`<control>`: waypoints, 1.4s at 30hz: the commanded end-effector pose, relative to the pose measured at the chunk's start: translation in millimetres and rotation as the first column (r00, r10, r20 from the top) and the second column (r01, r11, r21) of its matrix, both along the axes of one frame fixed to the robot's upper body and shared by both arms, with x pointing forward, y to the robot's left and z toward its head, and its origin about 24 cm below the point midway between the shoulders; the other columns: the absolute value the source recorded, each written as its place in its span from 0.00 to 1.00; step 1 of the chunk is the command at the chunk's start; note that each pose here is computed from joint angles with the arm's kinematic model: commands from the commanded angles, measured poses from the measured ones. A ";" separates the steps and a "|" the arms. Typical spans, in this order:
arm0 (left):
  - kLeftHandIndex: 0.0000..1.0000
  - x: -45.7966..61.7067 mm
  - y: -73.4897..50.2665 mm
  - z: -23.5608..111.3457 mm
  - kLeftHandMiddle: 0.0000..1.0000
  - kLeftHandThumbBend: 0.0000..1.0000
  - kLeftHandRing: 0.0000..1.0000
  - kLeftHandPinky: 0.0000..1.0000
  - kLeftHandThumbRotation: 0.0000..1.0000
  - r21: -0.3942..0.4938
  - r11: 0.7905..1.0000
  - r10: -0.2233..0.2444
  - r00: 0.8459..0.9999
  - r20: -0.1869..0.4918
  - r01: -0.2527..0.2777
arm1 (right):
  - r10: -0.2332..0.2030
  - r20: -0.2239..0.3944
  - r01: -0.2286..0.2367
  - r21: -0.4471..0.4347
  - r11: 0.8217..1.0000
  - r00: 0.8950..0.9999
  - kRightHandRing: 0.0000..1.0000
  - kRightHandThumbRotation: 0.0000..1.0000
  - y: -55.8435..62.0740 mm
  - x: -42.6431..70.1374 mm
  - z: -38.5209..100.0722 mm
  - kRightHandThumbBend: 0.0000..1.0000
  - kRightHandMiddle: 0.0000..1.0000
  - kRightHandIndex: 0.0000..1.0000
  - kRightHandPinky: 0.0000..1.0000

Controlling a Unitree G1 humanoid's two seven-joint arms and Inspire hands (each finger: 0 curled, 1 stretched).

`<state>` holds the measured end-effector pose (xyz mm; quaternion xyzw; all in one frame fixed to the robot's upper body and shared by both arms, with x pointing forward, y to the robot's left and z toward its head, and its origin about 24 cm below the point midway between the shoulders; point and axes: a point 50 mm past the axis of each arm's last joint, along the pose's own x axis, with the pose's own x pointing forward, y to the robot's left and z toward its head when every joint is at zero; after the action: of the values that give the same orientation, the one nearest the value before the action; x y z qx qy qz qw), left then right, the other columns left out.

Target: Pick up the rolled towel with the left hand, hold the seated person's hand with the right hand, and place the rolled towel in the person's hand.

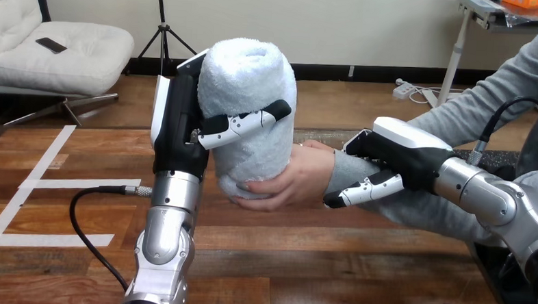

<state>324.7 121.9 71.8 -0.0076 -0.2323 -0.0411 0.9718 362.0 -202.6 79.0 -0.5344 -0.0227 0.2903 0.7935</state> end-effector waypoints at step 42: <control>0.90 8.5 2.3 16.6 0.91 1.00 0.92 0.91 0.99 0.108 0.985 -0.135 0.991 0.003 0.134 | 0.021 0.114 -0.030 0.076 0.997 0.993 0.41 0.76 6.8 14.0 41.1 1.00 0.45 0.48 0.40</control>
<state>329.2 126.3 66.9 0.0194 -0.1886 -0.1006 0.9767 362.0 -203.1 80.5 -0.5185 -0.0192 0.2951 0.8023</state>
